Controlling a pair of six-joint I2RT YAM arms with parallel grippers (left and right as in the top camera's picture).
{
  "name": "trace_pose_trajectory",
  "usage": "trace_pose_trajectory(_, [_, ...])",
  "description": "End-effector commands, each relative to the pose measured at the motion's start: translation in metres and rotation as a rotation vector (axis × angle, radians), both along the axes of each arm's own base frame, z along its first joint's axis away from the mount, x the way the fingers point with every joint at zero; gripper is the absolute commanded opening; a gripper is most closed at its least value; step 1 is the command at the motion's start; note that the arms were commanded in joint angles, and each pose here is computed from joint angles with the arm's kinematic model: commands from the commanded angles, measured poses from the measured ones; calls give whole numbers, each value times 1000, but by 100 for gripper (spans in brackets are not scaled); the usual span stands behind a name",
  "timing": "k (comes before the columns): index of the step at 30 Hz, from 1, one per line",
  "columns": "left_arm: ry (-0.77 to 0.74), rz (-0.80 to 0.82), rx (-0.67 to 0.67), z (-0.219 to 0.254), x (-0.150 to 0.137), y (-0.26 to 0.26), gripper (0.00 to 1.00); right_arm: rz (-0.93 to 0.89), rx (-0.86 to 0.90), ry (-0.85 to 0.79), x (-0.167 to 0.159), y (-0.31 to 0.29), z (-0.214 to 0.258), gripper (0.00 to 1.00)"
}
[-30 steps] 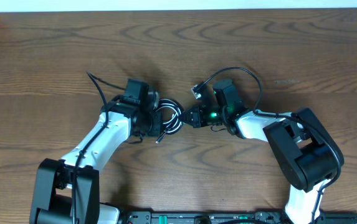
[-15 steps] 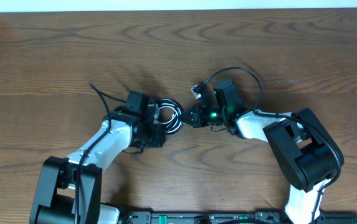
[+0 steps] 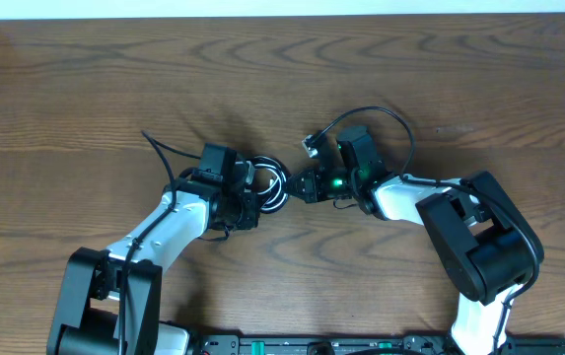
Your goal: Untangle cables
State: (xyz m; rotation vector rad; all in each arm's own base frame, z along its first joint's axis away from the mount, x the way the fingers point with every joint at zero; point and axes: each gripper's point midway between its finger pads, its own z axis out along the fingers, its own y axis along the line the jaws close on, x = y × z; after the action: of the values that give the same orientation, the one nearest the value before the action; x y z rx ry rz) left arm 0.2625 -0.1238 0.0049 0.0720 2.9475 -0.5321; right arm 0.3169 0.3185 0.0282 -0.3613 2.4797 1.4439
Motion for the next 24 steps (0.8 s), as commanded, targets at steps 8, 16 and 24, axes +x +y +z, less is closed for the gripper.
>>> trace_pose_trajectory(8, [-170, -1, -33, 40, 34, -7, 7, 21, 1, -11, -2, 3, -2, 1])
trace_pose_trajectory(16, [-216, 6, -48, 44, 44, -10, 7, 26, 0, -11, -3, 4, -2, 1])
trace_pose_trajectory(24, [-220, 11, -52, 40, 48, -12, 8, 25, 1, -11, -3, 4, -2, 1])
